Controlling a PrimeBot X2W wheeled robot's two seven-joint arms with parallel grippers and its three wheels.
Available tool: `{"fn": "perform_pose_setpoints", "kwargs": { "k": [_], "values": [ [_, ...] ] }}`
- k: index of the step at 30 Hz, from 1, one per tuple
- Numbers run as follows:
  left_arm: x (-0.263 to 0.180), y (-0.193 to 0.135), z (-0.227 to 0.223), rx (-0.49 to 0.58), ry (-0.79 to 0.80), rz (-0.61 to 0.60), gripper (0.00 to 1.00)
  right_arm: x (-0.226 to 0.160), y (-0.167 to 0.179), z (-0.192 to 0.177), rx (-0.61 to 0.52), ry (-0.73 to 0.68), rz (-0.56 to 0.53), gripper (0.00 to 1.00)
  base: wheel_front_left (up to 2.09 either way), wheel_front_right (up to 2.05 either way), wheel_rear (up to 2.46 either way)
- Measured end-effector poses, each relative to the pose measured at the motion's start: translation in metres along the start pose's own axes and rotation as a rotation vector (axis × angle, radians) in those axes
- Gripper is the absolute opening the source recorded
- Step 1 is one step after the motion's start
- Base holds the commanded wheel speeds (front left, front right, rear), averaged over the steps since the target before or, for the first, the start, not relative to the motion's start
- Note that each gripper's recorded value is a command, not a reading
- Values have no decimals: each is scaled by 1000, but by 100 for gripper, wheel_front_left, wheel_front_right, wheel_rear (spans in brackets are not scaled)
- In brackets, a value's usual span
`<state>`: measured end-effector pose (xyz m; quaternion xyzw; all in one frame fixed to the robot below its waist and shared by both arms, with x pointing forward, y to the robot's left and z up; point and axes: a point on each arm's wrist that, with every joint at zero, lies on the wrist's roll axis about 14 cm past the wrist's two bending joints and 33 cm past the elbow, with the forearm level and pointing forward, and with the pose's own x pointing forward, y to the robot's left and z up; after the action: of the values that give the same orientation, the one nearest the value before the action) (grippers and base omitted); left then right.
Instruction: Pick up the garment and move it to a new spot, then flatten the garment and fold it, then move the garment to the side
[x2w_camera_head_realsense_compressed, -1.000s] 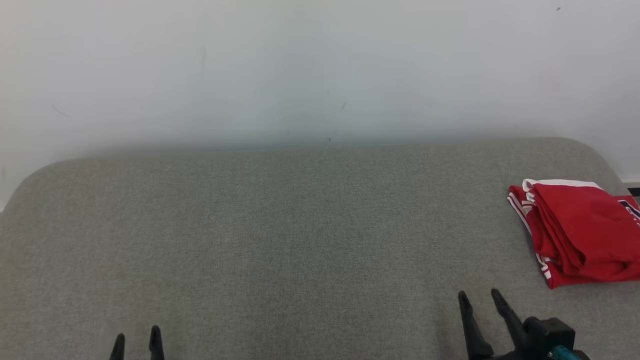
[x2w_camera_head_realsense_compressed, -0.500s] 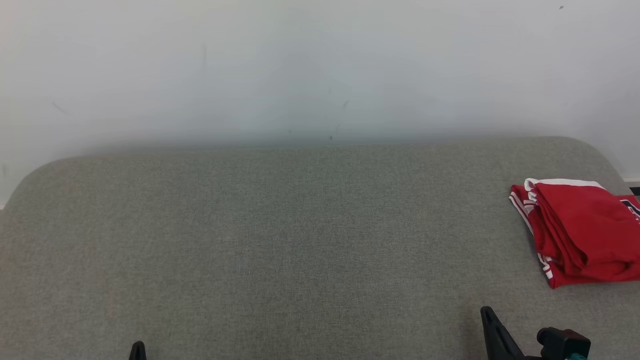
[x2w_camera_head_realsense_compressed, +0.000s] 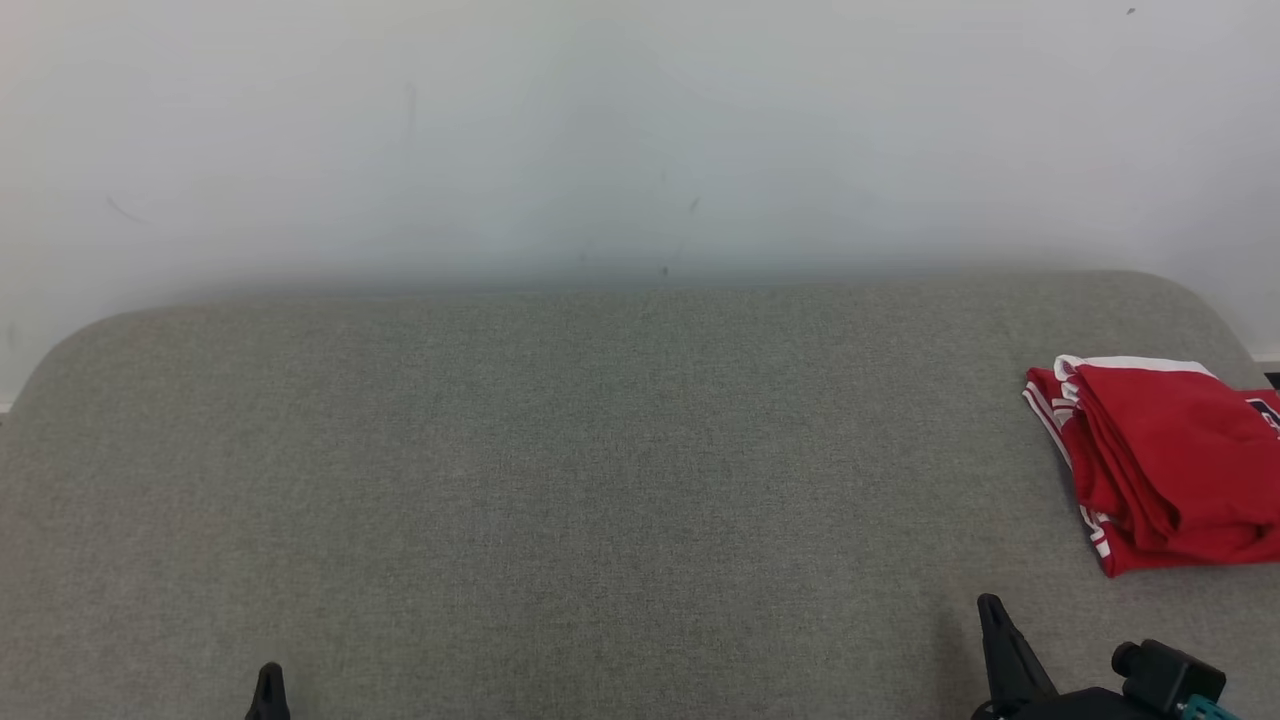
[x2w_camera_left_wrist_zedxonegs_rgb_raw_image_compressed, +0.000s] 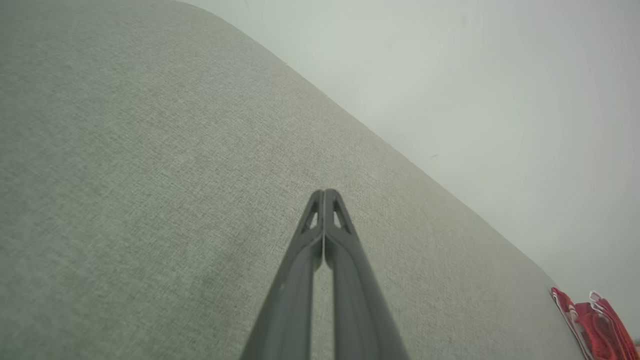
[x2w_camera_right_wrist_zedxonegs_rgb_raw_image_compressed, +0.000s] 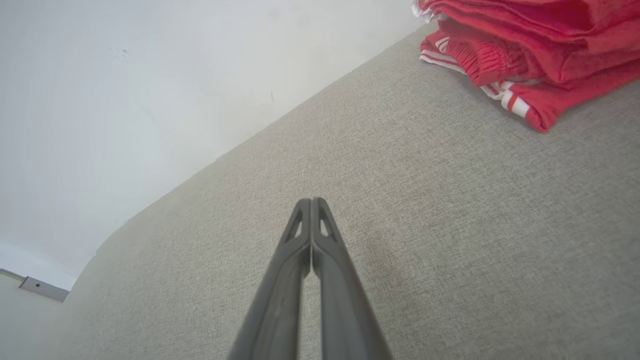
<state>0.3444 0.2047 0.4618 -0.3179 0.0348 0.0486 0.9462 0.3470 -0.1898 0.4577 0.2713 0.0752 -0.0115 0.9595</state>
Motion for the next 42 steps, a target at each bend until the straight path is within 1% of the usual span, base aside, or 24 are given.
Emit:
{"fn": "perform_pose_setpoints", "kwargs": {
  "k": [12, 24, 42],
  "values": [
    [8, -4, 6, -162, -5, 0, 0, 6, 1, 8, 176, -15, -3, 0, 0, 0, 0],
    [13, -7, 9, -302, 2, -1, 0, 12, 3, 15, 335, -31, 4, 0, 0, 0, 0],
    [21, -13, 15, -479, 4, -17, 0, 19, 7, 24, 526, -46, 22, 0, 0, 0, 0]
  ]
}}
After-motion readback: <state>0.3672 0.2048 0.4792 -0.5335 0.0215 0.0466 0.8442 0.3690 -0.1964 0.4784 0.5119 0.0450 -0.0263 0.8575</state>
